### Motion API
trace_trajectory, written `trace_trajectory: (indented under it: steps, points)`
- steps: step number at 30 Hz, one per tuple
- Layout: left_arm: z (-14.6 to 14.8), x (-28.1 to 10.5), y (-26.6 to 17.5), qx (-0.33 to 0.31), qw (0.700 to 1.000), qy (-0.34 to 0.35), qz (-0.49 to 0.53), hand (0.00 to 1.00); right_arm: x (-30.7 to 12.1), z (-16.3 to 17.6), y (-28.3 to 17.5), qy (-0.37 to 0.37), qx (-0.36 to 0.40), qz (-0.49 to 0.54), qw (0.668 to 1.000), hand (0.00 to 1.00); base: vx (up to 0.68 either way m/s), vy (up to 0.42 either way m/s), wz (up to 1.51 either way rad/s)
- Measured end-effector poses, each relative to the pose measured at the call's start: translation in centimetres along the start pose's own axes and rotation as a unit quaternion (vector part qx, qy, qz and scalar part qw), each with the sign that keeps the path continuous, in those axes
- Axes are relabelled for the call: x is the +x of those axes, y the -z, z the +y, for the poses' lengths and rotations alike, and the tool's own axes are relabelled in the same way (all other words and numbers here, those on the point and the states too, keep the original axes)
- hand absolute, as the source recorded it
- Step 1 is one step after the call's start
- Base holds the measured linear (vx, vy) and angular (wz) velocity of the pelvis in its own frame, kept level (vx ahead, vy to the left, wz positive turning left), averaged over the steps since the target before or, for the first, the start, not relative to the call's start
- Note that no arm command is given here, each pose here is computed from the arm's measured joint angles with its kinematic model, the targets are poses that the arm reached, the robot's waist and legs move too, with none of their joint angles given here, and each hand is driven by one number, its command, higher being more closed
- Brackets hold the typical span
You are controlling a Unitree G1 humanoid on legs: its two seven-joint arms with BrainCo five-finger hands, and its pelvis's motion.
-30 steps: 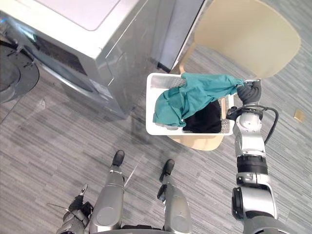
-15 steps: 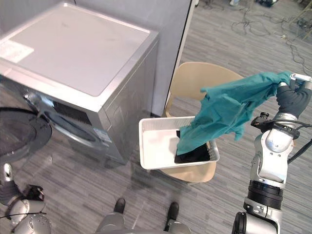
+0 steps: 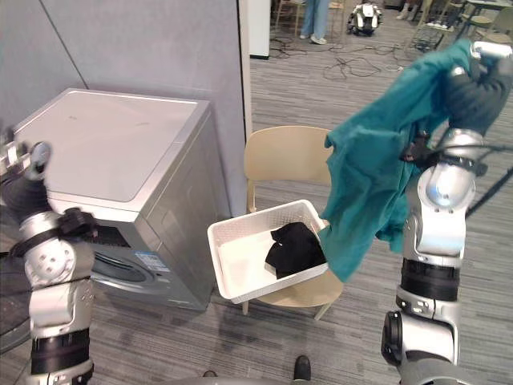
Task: Pick up the laundry basket with both hands and put the clothes into the washing machine.
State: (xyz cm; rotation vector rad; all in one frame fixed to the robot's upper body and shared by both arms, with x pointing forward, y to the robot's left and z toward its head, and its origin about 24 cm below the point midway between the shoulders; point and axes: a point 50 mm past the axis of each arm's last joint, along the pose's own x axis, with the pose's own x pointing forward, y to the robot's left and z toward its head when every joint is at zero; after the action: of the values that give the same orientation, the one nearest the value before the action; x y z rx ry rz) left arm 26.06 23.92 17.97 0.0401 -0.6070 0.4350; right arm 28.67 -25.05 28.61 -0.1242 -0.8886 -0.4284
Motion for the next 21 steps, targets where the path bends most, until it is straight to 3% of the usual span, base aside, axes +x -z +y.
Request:
trace_trajectory:
  steps: [6, 14, 21]
  points:
    - [-9.1, 4.0, 1.9, 0.021, 0.978, 0.207, 0.032, 0.00, 2.3, 4.4, -2.3, -0.063, 0.054, -0.039, 0.996, 1.00, -0.01, -0.005, -0.26]
    - [-15.2, 4.8, 2.7, 0.076, 0.940, 0.326, 0.064, 0.00, 2.9, 6.4, -3.2, -0.091, 0.081, -0.047, 0.991, 1.00, -0.01, -0.006, -0.15]
    - [-19.6, 4.5, 1.1, 0.062, 0.916, 0.391, 0.059, 0.00, 3.2, 8.1, -4.5, -0.116, 0.099, -0.065, 0.986, 1.00, 0.00, -0.001, -0.01]
